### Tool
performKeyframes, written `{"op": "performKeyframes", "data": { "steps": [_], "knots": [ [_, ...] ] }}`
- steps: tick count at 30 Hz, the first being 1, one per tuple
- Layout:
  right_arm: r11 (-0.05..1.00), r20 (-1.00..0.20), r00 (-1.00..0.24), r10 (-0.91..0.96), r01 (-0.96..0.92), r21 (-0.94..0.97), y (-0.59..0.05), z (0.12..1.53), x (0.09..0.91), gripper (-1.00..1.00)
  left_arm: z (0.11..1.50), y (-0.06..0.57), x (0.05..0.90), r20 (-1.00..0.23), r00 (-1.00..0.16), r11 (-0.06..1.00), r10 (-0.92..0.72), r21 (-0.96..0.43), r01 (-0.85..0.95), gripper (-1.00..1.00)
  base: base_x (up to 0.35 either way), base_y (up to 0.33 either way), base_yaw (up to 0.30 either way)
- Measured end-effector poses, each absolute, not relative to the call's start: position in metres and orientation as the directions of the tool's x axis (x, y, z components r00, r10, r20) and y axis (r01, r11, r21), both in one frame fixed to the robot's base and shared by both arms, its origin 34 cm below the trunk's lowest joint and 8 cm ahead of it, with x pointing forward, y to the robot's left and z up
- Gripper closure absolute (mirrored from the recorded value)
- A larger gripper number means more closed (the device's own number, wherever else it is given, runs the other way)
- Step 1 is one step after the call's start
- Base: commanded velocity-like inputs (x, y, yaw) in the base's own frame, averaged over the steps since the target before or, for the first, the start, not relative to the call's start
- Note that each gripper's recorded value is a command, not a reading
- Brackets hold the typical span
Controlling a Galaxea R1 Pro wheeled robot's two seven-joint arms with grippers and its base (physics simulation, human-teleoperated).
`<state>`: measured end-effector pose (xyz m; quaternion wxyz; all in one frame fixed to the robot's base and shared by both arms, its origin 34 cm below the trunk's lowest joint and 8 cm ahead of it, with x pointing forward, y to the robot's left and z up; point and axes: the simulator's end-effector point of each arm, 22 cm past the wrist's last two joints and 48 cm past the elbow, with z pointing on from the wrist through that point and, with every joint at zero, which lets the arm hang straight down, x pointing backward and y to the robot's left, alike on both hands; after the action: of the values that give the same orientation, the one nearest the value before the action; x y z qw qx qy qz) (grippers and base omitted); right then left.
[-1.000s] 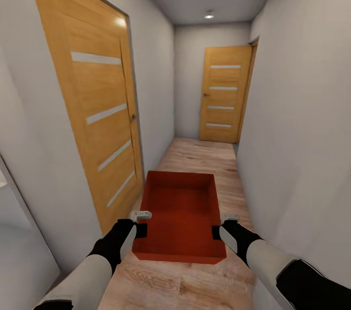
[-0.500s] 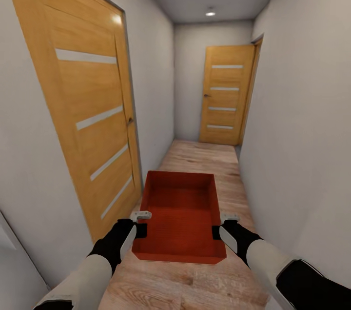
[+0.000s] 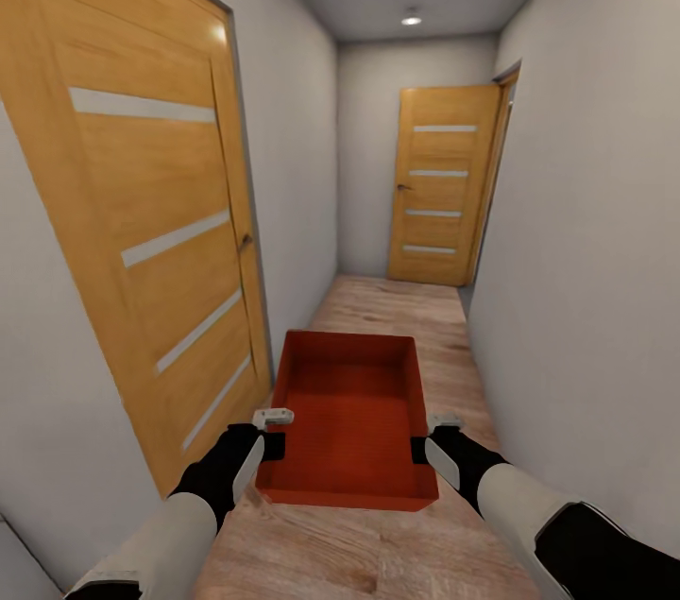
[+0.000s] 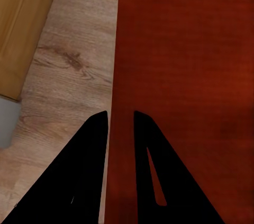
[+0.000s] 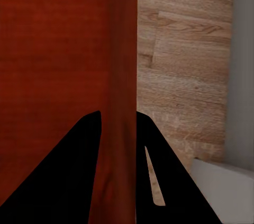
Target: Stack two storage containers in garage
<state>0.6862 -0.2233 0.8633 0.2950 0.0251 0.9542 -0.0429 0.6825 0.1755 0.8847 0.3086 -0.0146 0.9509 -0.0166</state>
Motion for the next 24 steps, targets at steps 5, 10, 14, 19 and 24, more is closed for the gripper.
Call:
{"op": "performKeyframes", "data": {
  "steps": [5,10,14,19,24],
  "knots": [
    [0.995,-0.565,-0.825,0.022,0.073,-0.067,-0.2233,0.8633,0.6862,1.0,0.8847,0.1755,0.6825,-0.587,-0.809,0.999,-0.038,-0.04,-0.017,1.0,0.322,0.0,0.0],
    [0.995,-0.565,-0.825,0.022,0.073,-0.067,-0.2233,0.8633,0.6862,1.0,0.8847,0.1755,0.6825,-0.586,-0.809,0.999,-0.038,-0.041,-0.017,1.0,0.322,0.0,0.0],
    [0.995,-0.565,-0.825,0.023,0.073,-0.067,-0.2233,0.8633,0.6862,1.0,0.8847,0.1755,0.6825,-0.587,-0.809,0.999,-0.038,-0.041,-0.017,1.0,0.322,0.0,0.0],
    [0.995,-0.565,-0.825,0.023,0.073,-0.067,-0.2233,0.8633,0.6862,1.0,0.8847,0.1755,0.6825,-0.587,-0.809,0.999,-0.038,-0.041,-0.017,1.0,0.322,0.0,-0.007],
    [0.995,-0.565,-0.825,0.022,0.073,-0.068,-0.2231,0.8634,0.6862,1.0,0.8846,0.1758,0.6825,-0.586,-0.809,0.999,-0.039,-0.041,-0.018,1.0,0.322,0.0,-0.153]
  ]
}}
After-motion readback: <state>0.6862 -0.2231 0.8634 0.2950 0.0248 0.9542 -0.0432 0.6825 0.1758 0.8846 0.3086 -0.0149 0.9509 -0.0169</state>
